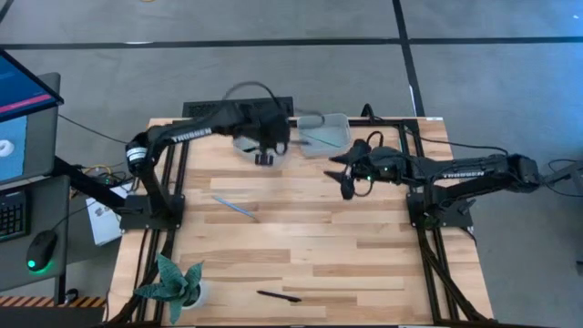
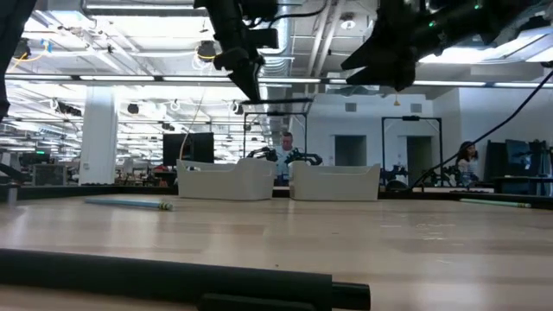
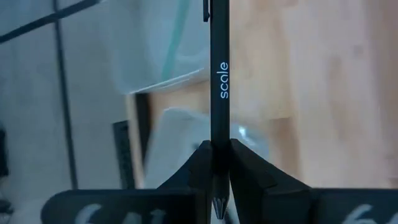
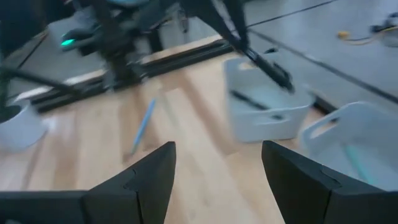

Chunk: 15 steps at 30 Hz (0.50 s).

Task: Sort pens & pencils
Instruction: Put the top black pen into the left gray bin

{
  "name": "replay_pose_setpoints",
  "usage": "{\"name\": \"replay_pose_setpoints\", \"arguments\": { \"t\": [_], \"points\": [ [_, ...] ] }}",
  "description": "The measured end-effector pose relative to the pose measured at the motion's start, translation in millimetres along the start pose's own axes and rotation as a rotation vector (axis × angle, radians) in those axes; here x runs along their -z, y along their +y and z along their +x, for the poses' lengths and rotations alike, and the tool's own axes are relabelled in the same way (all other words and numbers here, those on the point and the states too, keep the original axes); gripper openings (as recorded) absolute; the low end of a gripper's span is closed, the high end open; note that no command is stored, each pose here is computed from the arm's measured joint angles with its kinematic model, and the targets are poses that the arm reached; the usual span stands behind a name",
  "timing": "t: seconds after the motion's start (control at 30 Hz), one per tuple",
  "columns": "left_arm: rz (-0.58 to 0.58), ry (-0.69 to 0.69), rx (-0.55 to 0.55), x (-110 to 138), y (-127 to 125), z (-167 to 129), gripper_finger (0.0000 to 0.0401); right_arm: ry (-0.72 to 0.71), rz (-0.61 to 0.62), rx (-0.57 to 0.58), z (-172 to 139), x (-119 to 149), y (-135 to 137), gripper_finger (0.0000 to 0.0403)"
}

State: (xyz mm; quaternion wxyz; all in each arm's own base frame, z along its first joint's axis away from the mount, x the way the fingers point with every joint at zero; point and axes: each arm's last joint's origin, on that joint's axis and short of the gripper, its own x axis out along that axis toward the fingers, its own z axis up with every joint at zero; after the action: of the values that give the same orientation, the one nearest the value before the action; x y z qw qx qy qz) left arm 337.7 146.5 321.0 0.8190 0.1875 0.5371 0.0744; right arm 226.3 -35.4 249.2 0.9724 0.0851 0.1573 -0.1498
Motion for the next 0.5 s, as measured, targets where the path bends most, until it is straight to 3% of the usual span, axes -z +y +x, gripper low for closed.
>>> {"name": "replay_pose_setpoints", "arguments": {
  "t": [0.2,0.5],
  "points": [
    [-0.123,-0.041,-0.039,30,43,-20,0.0025,-0.086,0.063,0.120,2,-11,-30,0.0260],
    [-0.233,0.010,-0.084,72,80,-27,0.0026,-0.311,0.182,0.223,-4,-33,-63,0.0260]
  ]
}}
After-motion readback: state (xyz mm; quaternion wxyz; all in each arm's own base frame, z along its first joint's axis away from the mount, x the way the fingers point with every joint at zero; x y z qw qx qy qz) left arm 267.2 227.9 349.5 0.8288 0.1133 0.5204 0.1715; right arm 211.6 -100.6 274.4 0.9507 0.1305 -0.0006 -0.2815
